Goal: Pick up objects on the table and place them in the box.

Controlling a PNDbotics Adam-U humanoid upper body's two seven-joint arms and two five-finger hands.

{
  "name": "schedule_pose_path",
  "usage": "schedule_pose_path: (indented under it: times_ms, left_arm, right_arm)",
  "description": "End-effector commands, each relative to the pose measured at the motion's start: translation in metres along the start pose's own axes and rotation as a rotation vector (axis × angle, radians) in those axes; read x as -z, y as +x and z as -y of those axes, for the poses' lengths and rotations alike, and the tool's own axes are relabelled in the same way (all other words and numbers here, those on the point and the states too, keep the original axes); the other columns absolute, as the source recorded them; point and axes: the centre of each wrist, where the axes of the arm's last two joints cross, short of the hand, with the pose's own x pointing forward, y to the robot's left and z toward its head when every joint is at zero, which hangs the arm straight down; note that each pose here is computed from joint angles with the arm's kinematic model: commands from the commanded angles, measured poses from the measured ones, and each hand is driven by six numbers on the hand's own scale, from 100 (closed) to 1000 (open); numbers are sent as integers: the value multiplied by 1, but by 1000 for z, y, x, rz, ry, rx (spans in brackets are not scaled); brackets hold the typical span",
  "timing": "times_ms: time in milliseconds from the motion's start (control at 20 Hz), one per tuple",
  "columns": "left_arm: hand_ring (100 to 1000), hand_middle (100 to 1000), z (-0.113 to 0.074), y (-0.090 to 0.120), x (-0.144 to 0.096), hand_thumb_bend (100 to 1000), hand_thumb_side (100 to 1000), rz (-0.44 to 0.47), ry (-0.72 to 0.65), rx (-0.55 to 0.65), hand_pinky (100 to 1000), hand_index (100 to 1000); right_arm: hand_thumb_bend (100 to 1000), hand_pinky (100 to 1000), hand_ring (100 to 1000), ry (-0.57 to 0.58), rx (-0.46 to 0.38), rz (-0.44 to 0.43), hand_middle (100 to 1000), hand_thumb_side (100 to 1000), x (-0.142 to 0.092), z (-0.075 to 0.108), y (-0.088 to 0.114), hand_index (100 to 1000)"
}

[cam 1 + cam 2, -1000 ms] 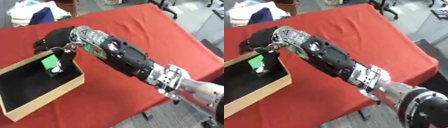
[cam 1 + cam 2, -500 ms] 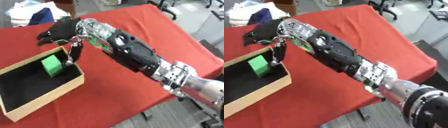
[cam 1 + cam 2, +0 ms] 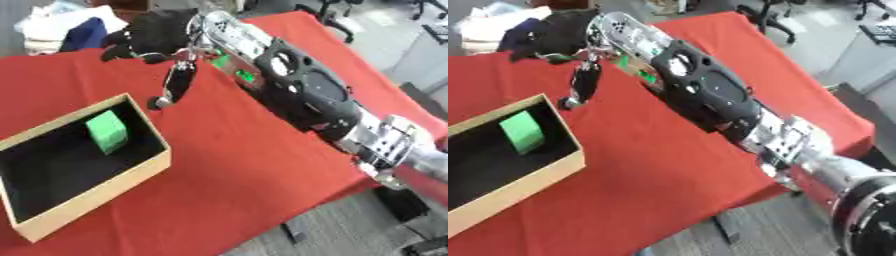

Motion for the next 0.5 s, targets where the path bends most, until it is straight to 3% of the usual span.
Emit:
schedule_pose_path:
  times_ms: [50,500]
  left_arm:
    - [636,607,-5,6,4,100,633,27,11,14,690,760]
    - [636,607,-3,5,3,100,639,23,14,6,689,760]
  right_arm:
    - [456,842,867,-69,-15,-84,1000,424,-23,15,-15,1000]
    - [352,818,847,-288,64,-172,1000,307,-53,1,-16,1000]
